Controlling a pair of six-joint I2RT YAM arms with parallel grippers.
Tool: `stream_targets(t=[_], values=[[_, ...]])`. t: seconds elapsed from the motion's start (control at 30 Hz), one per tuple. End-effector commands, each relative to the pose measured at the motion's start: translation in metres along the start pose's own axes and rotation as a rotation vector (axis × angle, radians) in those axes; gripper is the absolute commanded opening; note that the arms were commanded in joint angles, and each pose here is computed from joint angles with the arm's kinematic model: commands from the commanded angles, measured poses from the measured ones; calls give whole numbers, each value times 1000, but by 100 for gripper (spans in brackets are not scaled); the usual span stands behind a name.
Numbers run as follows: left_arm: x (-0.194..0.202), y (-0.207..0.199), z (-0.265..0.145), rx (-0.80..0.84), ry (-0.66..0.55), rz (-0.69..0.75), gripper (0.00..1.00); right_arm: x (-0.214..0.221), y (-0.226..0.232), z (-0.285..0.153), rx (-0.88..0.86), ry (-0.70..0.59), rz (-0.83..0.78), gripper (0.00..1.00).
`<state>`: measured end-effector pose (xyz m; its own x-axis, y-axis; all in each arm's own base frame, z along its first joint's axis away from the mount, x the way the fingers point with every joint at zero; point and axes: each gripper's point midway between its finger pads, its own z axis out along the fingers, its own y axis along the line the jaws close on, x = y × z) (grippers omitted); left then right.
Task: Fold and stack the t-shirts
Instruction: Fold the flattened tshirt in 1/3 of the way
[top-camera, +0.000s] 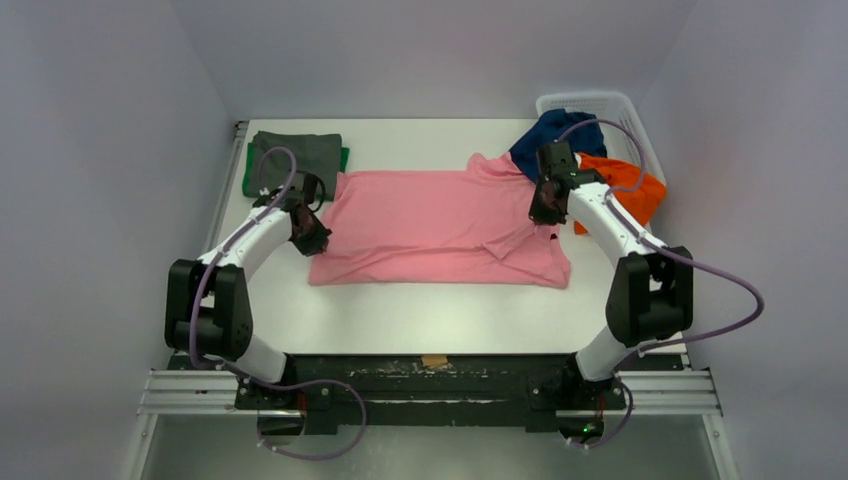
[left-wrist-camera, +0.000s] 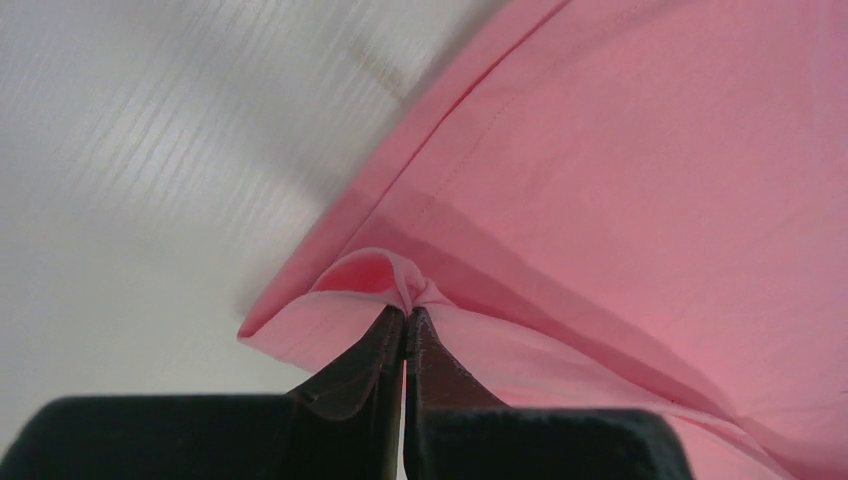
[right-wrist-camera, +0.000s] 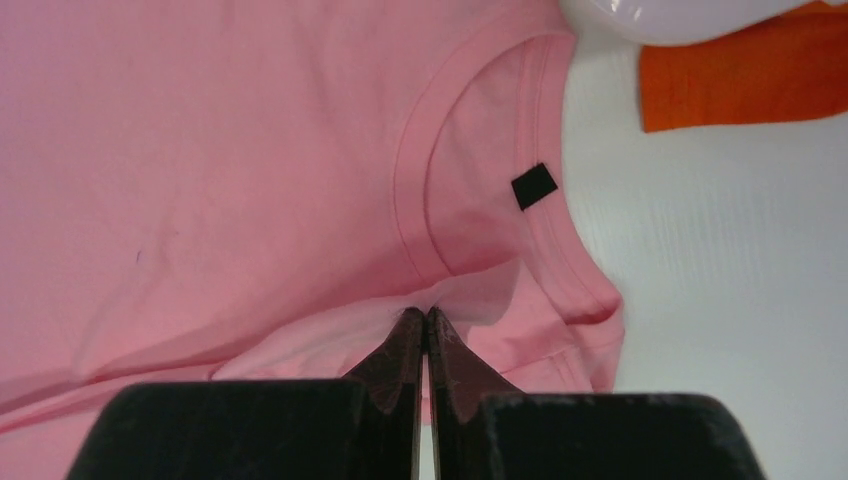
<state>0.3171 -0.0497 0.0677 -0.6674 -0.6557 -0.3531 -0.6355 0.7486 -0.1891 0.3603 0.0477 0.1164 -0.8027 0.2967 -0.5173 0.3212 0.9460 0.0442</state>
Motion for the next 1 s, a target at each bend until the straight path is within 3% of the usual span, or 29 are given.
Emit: stream_targets(t=[0.0,0.3,0.33,0.37,0.43,0.5,0.53,0.63,0.7,0.83,0.97], values=[[-29,-13,-1,10,-83,-3,0,-31,9,11,-6,-44,-14,0],[-56,-27,14,-38,-116,22,1,-66,25,53,-7,-52,-88,0],[-56,-27,18,-51,-104,30,7,-69,26,59,3,-49,-93,1],[-58,-29,19,-54,-102,36,18,-69,26,64,17,-34,-100,10],[-60,-26,18,-78,-101,45,55,-75,24,72,59,-17,-88,38],[-66,-25,9,-88,-117,51,91,-85,25,69,79,-36,-60,47],[-70,-25,1,-86,-136,50,99,-91,27,64,69,-60,-43,50],[-77,-28,-27,-32,-180,45,100,-93,33,42,-17,-131,-1,68],[-71,-36,-42,49,-185,58,100,-80,44,31,-136,-151,10,74],[-35,-63,-48,243,-110,146,100,-23,64,25,-350,-59,36,75],[3,-73,-31,302,21,209,100,14,74,42,-441,22,67,76]])
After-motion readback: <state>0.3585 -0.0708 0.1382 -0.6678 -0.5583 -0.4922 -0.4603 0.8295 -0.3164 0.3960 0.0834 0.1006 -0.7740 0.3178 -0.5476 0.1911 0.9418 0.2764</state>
